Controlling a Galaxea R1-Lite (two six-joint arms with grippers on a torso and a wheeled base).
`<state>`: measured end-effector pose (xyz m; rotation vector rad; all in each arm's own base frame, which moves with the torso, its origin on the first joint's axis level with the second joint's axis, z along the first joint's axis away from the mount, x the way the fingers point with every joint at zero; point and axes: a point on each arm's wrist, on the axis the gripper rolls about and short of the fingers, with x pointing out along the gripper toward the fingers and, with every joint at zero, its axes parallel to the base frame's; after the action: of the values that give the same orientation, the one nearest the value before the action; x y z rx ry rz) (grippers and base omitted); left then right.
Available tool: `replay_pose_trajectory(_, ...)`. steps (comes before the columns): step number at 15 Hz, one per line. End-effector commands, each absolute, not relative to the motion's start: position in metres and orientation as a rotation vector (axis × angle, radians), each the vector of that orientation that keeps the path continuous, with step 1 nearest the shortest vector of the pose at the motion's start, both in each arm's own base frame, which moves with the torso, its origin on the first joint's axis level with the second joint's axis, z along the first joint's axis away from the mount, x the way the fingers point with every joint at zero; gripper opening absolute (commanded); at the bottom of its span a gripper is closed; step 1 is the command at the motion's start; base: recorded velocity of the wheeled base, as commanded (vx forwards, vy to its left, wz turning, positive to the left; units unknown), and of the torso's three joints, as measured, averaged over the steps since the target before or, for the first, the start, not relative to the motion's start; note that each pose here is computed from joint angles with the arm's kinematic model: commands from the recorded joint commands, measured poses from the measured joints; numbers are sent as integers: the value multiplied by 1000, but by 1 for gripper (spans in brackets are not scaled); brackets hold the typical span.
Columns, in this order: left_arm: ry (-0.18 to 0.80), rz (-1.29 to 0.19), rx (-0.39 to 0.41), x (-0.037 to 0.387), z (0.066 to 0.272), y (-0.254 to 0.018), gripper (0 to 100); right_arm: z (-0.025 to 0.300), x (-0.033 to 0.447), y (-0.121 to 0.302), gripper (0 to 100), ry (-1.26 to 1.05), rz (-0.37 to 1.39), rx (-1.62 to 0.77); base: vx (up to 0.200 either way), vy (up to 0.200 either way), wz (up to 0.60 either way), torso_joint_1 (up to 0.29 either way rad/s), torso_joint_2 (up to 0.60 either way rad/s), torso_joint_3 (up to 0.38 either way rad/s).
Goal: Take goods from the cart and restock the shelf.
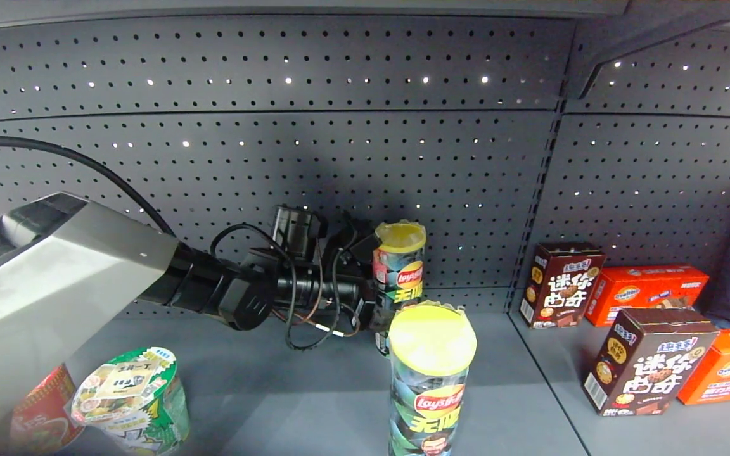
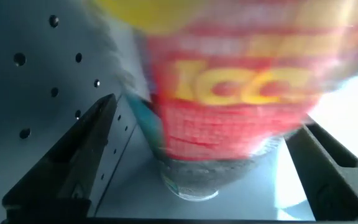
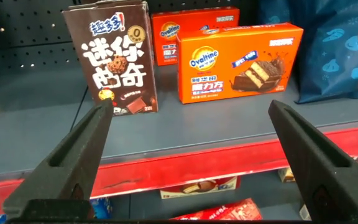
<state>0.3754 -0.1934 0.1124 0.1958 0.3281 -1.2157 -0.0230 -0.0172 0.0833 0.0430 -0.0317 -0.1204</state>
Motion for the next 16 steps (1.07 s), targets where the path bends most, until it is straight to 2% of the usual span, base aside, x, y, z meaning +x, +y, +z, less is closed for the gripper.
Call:
replay_pose_trajectory(1, 311, -1215, 211, 367, 121, -187, 100, 83, -23, -17, 100, -31, -118, 43, 0, 0, 0, 0, 0, 0)
replay_pose_trajectory(6, 318, -1195, 213, 346, 133, -168, 100, 83, -23, -17, 100, -31, -118, 48, 0, 0, 0, 0, 0, 0)
replay_pose_trajectory(13, 290, -1101, 203, 309, 163, -118, 100, 83, -23, -17, 100, -31, -116, 46, 0, 0, 0, 0, 0, 0)
replay_pose_trajectory(14, 290, -1101, 203, 309, 163, -118, 100, 83, -23, -17, 100, -31, -116, 46, 0, 0, 0, 0, 0, 0)
replay_pose_trajectory(16, 254, -1047, 204, 289, 180, -95, 100, 83, -23, -17, 100, -31, -116, 43, 0, 0, 0, 0, 0, 0)
